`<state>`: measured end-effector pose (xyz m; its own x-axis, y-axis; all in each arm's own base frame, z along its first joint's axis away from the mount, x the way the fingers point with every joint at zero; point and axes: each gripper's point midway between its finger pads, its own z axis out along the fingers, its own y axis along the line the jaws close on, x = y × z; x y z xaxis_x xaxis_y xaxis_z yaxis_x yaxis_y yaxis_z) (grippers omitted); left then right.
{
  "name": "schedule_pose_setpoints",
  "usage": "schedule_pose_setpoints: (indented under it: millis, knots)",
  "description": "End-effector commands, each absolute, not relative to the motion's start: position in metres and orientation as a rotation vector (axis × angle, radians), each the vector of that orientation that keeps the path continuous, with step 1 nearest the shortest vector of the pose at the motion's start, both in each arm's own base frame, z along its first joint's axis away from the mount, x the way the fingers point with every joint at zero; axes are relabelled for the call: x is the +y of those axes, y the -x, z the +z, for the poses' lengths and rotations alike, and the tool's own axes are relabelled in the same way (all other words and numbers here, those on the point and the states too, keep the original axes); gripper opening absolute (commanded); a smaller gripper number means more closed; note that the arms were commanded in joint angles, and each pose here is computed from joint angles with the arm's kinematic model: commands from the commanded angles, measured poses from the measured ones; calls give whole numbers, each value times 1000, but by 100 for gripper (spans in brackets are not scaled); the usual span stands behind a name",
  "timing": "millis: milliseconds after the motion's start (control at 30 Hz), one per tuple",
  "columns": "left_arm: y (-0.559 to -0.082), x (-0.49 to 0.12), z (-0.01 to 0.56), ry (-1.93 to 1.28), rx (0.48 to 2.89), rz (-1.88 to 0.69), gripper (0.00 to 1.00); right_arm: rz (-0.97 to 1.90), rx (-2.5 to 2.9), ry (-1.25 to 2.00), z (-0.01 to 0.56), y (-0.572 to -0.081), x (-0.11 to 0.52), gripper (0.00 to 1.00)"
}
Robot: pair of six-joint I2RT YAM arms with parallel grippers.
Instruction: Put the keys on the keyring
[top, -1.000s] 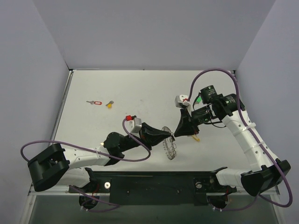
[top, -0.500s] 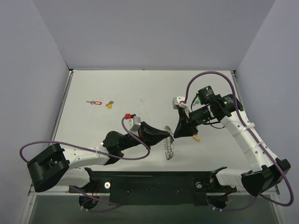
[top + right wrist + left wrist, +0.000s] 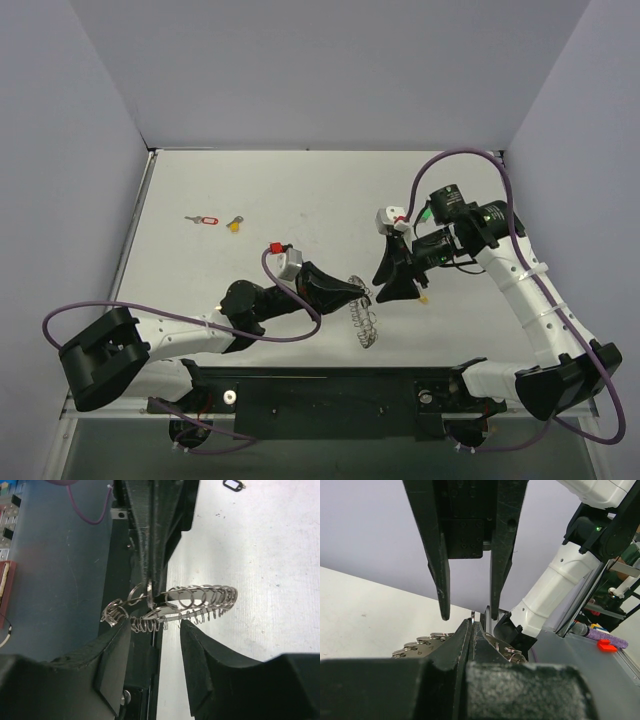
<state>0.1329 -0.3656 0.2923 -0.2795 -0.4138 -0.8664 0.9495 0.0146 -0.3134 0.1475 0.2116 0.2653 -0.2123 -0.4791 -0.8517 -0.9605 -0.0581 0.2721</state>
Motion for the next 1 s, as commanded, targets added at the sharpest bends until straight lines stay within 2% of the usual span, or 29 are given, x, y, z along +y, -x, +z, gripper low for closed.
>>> schedule_pose_setpoints:
  millis: [0,167,400,700,767,900,967]
  knots:
    - [-124,-354,341,-637,907,-1580,0,1315,1514,1639,278,-123,213,40]
    - [-125,-355,341,-629,909,-1583,0,1326,1476,1696,277,-117,216,40]
    - [-126,-354,342,-623,905,-1580,0,1350,1500,1693,274,-122,219,34]
    - [-125,-356,341,-618,909,-1593,0,1363,1513,1705,273,-124,222,31]
    - [-126,-356,340,-615,910,-1593,0,1364,1518,1708,271,-124,222,28]
    - [-127,-355,341,-610,908,-1589,0,1359,1530,1718,269,-125,223,11]
    - [-127,-355,340,-609,910,-1589,0,1355,1538,1723,268,-125,223,8]
